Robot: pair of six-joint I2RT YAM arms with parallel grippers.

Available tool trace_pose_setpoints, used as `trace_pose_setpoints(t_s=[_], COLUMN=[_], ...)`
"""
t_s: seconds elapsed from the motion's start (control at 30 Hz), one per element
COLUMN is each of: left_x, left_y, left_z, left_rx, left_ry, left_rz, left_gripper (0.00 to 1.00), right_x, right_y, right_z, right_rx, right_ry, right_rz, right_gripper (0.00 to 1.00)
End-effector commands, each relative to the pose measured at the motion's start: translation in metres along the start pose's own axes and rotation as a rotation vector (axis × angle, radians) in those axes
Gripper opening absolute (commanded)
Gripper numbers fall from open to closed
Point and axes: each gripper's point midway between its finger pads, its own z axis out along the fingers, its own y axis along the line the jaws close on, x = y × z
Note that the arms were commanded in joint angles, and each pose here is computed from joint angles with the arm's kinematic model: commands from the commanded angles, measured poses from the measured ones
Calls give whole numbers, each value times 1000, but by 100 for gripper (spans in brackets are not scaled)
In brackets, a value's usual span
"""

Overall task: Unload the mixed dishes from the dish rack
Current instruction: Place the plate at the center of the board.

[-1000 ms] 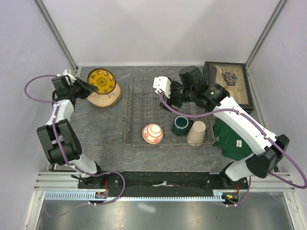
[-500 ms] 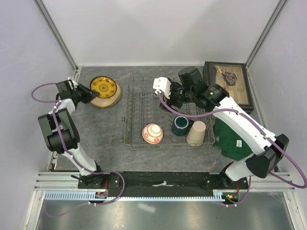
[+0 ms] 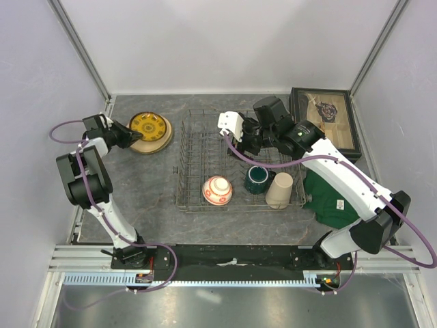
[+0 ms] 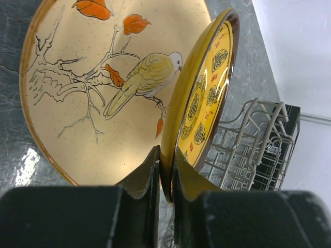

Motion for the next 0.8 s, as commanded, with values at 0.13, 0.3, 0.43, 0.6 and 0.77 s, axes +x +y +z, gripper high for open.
trace_pose_setpoints(t_s=[0.13,0.3,0.43,0.6,0.77], left_x=[-15,-14,-14,-15,-15], left_y=[-1,4,4,7,6], left_z=[5,10,10,10,7], left_rx=[-6,-19,-27,-40,-45], left_ry=[-5,11,11,11,8], left_rz=[-17,-26,-29,-27,-19], left_gripper=[5,12,27,33,36], right_x=[2,3,4,5,6], right_y=[-5,-4,-3,-2,-2], right_z=[2,2,2,2,2], right_rx=[27,26,24,26,25], right_ry=[4,6,8,9,10], right_rz=[-14,-15,-16,-16,-16], right_gripper=[84,84,84,85,85])
